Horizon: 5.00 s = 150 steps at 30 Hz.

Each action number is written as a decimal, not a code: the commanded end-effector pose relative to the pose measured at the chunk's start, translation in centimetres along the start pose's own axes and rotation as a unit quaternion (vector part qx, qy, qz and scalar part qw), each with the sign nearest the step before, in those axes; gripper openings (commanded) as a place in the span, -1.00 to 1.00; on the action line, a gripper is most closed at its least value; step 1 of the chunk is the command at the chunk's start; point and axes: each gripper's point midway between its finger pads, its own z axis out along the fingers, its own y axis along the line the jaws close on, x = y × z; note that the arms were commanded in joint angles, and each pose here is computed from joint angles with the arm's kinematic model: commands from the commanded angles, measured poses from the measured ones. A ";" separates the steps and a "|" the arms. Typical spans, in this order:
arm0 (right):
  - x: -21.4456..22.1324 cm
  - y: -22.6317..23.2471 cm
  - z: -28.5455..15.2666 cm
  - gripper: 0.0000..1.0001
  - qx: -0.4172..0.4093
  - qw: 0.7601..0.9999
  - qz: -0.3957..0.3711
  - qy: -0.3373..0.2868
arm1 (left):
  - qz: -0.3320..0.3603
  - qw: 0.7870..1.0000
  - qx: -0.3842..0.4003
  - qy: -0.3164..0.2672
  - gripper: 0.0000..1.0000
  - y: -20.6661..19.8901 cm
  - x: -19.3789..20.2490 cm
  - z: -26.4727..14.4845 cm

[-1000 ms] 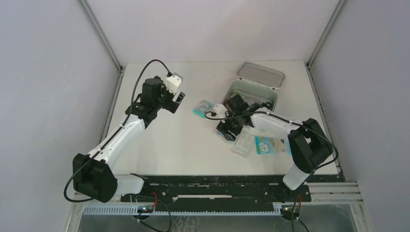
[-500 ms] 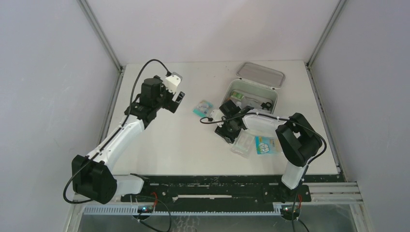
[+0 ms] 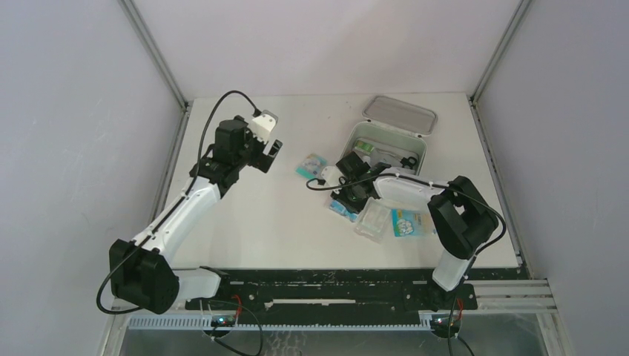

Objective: Organize the medicine kit

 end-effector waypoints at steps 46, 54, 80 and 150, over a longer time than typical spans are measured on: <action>1.5 -16.4 -8.9 -0.93 0.041 0.999 -0.022 -0.028 | 0.018 0.999 -0.003 -0.027 0.99 1.0 -1.7 -0.4; 4.9 -16.1 -9.7 -0.86 0.022 1.000 -0.015 -0.006 | 0.018 0.999 0.002 -0.028 0.99 0.8 -1.8 -0.3; 4.1 -15.7 -8.4 -0.23 -0.005 0.999 -0.007 -0.034 | 0.019 0.999 0.009 -0.029 0.99 0.5 -1.6 -0.4; 0.5 -9.1 -17.1 0.09 -0.047 0.971 0.136 -0.189 | -0.219 0.913 0.302 0.168 -0.18 -13.2 3.8 18.4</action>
